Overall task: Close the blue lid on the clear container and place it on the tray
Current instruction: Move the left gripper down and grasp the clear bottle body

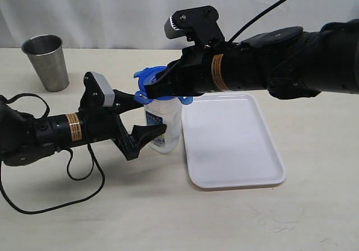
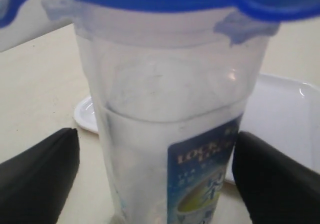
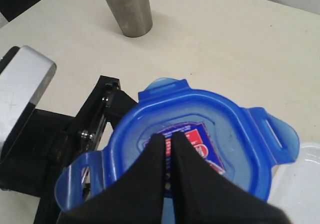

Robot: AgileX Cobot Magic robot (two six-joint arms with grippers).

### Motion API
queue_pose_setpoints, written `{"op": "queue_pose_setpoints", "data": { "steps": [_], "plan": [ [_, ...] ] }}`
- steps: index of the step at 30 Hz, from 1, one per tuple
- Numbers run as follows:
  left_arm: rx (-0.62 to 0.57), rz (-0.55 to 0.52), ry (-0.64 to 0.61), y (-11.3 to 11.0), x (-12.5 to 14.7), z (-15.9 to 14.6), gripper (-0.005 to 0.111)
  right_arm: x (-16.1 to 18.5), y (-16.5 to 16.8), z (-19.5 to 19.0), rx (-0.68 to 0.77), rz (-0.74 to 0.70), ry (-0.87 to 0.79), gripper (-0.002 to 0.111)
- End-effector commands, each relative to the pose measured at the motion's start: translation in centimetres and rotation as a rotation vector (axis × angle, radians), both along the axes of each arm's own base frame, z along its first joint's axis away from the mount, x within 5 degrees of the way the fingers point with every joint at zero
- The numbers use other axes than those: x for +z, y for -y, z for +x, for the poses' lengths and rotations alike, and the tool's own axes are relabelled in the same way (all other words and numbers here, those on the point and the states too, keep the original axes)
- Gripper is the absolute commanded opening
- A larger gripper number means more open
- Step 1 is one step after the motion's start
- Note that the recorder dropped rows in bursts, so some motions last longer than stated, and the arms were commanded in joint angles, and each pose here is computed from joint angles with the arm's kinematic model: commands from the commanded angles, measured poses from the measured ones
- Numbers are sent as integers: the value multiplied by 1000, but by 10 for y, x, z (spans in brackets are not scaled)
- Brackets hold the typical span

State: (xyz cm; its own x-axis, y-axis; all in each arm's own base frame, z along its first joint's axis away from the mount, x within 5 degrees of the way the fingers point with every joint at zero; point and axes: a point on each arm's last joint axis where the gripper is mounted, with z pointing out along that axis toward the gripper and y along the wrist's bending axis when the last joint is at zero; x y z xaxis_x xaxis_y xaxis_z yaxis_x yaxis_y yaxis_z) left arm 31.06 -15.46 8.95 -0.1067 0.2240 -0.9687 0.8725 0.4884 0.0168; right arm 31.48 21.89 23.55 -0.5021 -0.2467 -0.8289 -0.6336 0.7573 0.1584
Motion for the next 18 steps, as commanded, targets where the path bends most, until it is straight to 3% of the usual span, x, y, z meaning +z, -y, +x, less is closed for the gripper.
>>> {"op": "queue_pose_setpoints", "data": {
  "steps": [1,18],
  "plan": [
    [3,-25,31,6,4,2,84,-10,-1,0,11,-18,-23,5],
    [-76,0,79,19,-11,18,84,-10,-1,0,11,-18,-23,5]
  ]
}}
